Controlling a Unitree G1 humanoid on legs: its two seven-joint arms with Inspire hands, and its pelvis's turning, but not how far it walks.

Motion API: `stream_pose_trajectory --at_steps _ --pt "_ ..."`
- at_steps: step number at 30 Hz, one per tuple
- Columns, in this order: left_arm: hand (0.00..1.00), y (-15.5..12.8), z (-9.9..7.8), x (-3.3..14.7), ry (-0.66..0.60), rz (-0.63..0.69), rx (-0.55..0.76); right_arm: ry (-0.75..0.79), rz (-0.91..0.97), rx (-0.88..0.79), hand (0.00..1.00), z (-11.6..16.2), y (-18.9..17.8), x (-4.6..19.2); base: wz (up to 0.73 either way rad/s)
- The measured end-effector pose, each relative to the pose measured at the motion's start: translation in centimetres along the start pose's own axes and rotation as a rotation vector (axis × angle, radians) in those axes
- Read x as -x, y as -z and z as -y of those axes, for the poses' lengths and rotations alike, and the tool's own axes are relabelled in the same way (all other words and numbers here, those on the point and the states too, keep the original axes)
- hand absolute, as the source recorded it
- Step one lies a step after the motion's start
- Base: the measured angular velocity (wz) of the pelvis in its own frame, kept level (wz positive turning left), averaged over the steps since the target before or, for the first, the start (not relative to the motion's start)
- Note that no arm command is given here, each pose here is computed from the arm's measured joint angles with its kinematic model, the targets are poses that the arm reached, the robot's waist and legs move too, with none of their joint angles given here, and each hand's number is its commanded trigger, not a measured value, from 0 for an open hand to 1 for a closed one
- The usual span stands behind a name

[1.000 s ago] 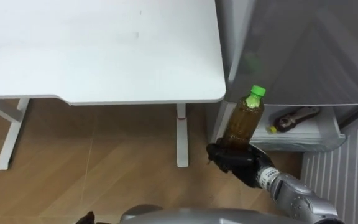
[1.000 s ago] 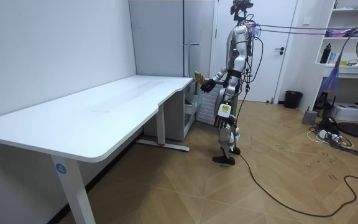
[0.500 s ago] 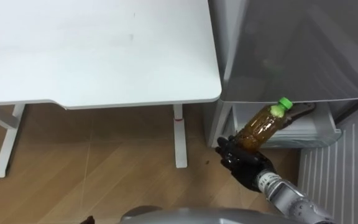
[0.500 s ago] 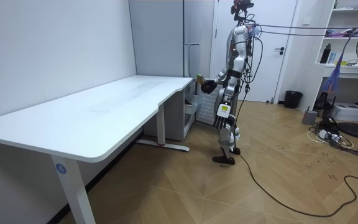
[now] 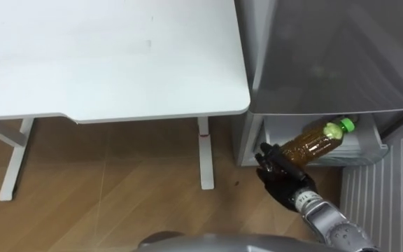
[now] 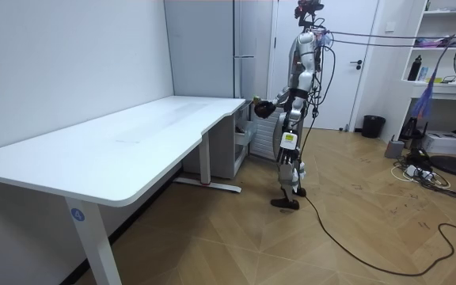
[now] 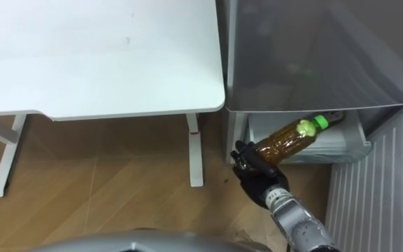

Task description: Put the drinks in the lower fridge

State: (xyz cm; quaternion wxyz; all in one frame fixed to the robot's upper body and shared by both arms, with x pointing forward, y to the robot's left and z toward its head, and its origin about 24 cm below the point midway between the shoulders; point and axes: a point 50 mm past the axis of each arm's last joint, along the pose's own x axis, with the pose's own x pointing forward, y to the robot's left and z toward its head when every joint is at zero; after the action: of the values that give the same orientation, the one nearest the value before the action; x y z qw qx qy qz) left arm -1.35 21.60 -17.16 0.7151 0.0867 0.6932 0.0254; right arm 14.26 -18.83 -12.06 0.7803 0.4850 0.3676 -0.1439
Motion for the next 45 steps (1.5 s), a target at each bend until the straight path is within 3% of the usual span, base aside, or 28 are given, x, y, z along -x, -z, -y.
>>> stream_pose_trajectory --at_steps 11,28,33,45 --pt "0.00 0.8 0.7 0.1 0.037 -0.022 0.006 0.067 0.095 -0.209 1.00 1.1 -0.9 0.1 0.00" --pt "0.00 0.6 0.9 0.2 0.055 -0.006 0.004 0.088 0.145 -0.281 1.00 1.2 -1.4 0.2 0.00" --pt "0.00 -0.8 0.7 0.1 0.060 0.032 -0.035 0.096 0.206 -0.384 1.00 0.4 -3.5 -0.7 0.02" --pt "0.00 -6.0 -0.9 0.1 0.009 0.156 -0.045 0.095 0.273 -0.407 1.00 -3.3 -6.9 -3.6 0.07"
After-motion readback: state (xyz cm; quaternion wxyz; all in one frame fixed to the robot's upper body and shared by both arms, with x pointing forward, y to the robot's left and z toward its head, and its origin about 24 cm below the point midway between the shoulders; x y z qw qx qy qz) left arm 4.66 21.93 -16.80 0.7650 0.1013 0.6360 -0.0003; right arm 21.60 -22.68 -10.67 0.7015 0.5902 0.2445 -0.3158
